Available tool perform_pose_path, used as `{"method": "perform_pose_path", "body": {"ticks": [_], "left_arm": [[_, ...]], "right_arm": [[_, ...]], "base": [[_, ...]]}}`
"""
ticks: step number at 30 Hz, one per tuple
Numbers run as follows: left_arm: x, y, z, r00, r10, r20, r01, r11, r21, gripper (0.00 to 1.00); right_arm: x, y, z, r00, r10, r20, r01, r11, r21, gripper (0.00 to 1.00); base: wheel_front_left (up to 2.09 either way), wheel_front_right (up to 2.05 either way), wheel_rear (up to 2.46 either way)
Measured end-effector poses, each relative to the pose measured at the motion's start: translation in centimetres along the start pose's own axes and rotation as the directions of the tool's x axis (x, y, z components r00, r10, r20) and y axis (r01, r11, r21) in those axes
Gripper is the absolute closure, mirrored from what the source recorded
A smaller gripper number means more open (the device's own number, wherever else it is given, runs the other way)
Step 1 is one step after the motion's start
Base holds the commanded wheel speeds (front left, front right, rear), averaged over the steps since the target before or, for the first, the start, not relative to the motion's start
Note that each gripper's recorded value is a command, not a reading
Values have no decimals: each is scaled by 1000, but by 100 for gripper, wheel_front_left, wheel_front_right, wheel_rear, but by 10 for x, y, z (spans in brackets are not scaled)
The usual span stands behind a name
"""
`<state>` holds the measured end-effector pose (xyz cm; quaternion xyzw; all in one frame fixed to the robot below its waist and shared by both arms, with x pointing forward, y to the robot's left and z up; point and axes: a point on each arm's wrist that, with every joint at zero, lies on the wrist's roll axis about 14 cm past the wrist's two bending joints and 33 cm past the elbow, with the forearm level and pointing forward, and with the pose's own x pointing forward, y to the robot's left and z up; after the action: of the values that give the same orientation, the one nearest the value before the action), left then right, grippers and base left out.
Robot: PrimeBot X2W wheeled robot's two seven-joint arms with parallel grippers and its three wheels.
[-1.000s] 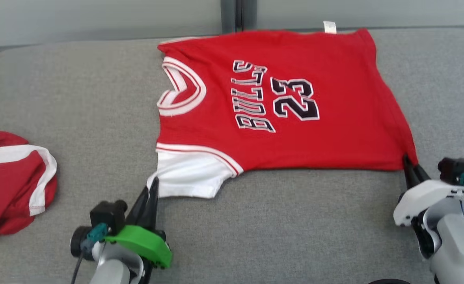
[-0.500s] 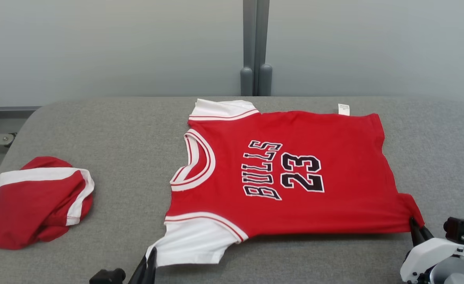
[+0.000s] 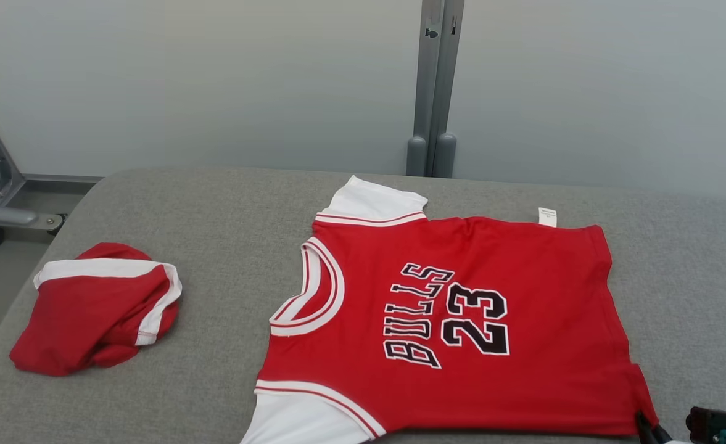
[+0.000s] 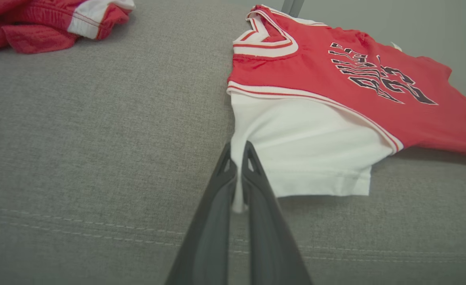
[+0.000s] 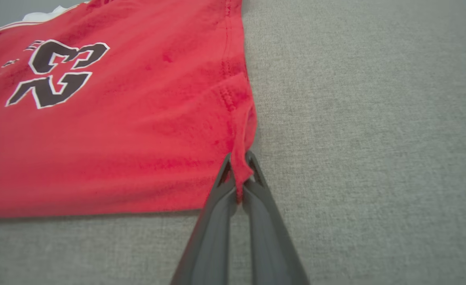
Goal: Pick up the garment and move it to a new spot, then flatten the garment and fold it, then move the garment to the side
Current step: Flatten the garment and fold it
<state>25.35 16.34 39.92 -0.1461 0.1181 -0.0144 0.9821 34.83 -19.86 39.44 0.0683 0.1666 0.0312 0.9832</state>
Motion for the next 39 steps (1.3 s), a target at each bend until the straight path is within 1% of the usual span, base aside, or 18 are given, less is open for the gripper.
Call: {"method": "perform_pose_path", "body": {"ticks": [4,9,16,19,21,23,28,30,33,36,39], "left_arm": [[-6,4,-8,1000,18,-19,-18,1000,-5,100],[-12,7,-18,998,32,-51,-32,999,-6,100],[-9,10,-15,998,45,-46,-45,999,-2,100],[0,-1,7,1000,8,20,-8,1000,4,100],[11,-16,36,994,-42,104,40,999,19,100],[20,-24,62,981,-70,179,66,997,30,100],[38,-40,96,958,-132,253,115,990,79,100],[48,-45,102,954,-154,258,132,986,103,100],[62,-45,98,960,-165,225,140,982,124,100],[78,-46,105,959,-177,221,145,978,152,100],[95,-50,97,966,-195,172,164,970,180,100]], "right_arm": [[-8,0,-14,999,8,-34,-9,1000,-15,100],[-12,-1,-19,999,7,-41,-7,1000,-9,100],[-18,-6,-27,999,-2,-54,2,1000,-5,100],[-17,-9,-19,1000,-12,-26,12,1000,9,100],[-13,-6,-8,1000,-5,7,5,1000,20,100],[-8,-4,2,999,3,33,-4,1000,17,100],[9,2,19,998,17,65,-19,1000,22,100],[16,3,21,998,18,59,-19,1000,18,100],[29,4,29,998,23,64,-23,1000,1,100],[40,7,38,997,30,70,-29,999,-17,100],[50,4,37,999,18,50,-16,999,-31,100]], "base": [[0,0,0],[0,0,0],[0,0,0],[0,0,0],[0,0,0],[0,0,0],[0,0,0],[0,0,0],[0,0,0],[0,0,0],[0,0,0]]}}
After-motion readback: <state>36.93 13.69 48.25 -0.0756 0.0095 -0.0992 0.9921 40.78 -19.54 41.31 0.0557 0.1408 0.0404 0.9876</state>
